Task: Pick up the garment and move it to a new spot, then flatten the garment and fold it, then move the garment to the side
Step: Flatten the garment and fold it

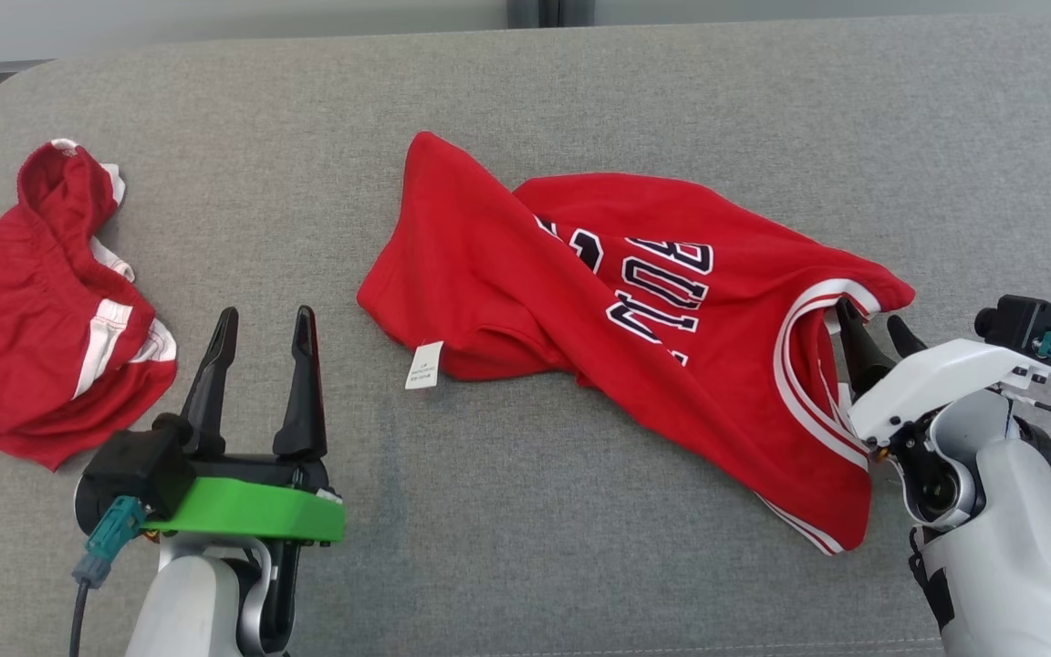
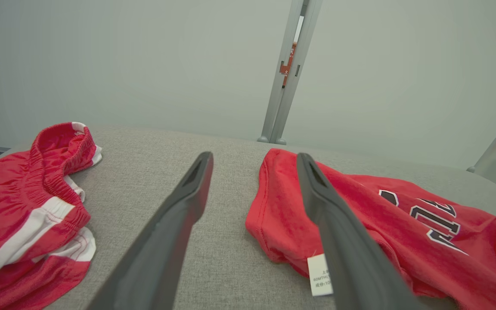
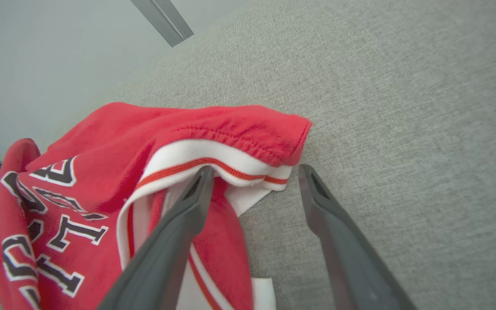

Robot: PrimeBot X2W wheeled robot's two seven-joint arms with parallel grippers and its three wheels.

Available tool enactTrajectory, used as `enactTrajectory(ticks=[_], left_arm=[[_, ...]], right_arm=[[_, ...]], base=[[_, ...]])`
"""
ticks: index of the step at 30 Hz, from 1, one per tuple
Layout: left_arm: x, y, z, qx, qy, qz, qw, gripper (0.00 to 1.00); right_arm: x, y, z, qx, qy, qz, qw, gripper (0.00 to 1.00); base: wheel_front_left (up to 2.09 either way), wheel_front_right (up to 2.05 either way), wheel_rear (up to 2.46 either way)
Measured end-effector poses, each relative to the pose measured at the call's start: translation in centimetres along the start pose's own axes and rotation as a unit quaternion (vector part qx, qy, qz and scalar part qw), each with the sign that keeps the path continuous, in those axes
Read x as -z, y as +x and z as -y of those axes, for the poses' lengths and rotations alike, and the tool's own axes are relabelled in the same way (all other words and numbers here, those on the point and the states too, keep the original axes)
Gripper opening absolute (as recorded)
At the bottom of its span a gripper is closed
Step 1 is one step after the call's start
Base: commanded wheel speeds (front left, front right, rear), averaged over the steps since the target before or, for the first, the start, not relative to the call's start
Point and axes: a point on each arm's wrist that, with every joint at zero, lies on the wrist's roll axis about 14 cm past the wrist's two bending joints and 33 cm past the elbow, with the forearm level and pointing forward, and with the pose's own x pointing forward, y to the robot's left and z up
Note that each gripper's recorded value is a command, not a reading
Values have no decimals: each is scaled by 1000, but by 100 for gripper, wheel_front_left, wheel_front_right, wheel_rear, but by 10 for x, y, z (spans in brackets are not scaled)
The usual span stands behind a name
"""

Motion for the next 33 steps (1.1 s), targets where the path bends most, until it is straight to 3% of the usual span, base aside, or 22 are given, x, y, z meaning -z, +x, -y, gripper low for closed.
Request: enactTrajectory(ticks=[5, 9, 16, 25, 26, 27, 33], left_arm=[[0, 4, 3, 6, -1, 1, 1000, 100], [0, 5, 6, 9, 1, 1, 1000, 100], [2, 6, 7, 12, 1, -1, 1000, 100], [4, 8, 4, 8, 1, -3, 1000, 100], [5, 8, 1, 4, -1, -4, 1000, 100], [5, 7, 0, 2, 0, -4, 1000, 100], [2, 5, -5, -5, -1, -1, 1000, 100]], right_arm=[[-9, -1, -6, -19, 74, 18, 997, 100], [-16, -3, -15, -40, 95, 27, 994, 100], [-19, -6, 5, -24, 90, 26, 995, 100], [-15, 16, -10, -38, 75, -8, 996, 100], [-17, 20, -15, -45, 72, -7, 996, 27], [-19, 21, -17, -47, 68, -2, 997, 0], [-37, 25, -12, -44, 13, 31, 998, 0]], base=[[0, 0, 0], [0, 0, 0], [0, 0, 0], [0, 0, 0], [0, 0, 0], [0, 0, 0], [0, 0, 0]])
